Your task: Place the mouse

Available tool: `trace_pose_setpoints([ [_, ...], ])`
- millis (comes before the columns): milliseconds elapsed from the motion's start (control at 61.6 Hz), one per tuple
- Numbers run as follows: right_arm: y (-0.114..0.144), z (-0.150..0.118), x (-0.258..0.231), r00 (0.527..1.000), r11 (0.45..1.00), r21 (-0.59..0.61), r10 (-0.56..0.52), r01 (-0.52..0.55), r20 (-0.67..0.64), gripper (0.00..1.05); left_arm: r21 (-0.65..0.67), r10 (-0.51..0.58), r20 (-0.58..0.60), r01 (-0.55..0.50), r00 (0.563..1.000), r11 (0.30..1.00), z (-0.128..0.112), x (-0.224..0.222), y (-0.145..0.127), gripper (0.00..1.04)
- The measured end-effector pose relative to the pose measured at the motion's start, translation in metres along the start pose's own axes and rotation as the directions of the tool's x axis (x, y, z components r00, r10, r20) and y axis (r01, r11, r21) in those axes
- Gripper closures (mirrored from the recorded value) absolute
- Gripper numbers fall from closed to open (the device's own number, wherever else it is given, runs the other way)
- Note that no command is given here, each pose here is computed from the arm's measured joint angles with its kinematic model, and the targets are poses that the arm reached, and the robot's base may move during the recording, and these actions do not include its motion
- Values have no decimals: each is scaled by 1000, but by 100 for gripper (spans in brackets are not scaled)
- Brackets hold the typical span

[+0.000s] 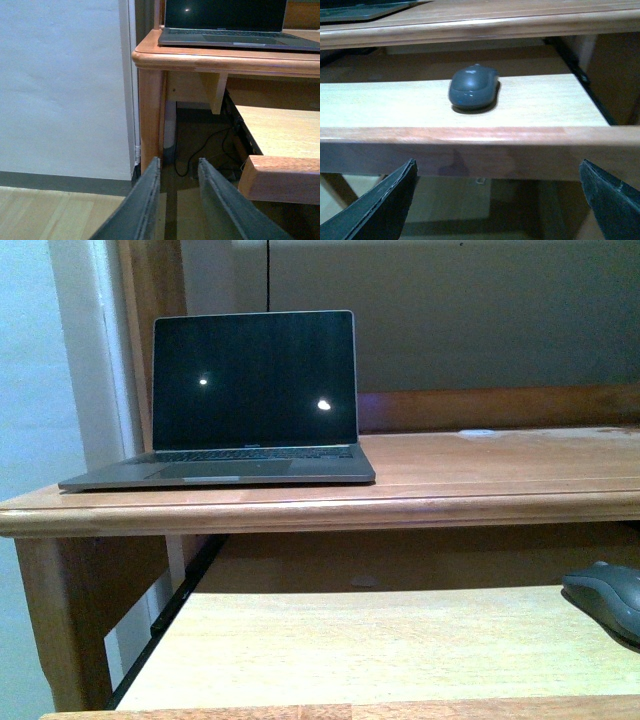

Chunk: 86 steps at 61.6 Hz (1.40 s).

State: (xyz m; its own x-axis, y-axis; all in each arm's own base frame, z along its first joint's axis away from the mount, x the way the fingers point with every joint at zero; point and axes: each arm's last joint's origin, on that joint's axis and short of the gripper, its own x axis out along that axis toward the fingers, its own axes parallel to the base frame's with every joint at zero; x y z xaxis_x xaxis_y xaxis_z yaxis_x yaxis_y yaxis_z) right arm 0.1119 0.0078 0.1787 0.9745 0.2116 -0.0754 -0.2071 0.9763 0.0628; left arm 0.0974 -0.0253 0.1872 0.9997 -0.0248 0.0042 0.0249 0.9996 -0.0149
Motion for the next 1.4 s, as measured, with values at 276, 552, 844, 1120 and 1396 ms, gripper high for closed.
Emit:
trace_pose_setpoints([
  [276,12,54,54,999,1000,2,1,-1,44,7,5,11,0,-11,1000,1000,-8,0,12,102],
  [552,39,56,98,998,995,-86,43,-47,-39,7,7,21,-5,-21,1000,1000,-21,0,25,102],
  [844,53,51,131,994,980,-198,4,-26,-108,7,7,21,-1,-21,1000,1000,-21,-1,25,99],
  [1120,54,43,155,967,967,-254,-87,24,-239,7,7,21,-1,-21,1000,1000,-21,-1,25,48],
  [1396,52,45,171,933,960,-276,-135,41,-334,7,8,21,-1,-21,1000,1000,-21,-1,25,7],
])
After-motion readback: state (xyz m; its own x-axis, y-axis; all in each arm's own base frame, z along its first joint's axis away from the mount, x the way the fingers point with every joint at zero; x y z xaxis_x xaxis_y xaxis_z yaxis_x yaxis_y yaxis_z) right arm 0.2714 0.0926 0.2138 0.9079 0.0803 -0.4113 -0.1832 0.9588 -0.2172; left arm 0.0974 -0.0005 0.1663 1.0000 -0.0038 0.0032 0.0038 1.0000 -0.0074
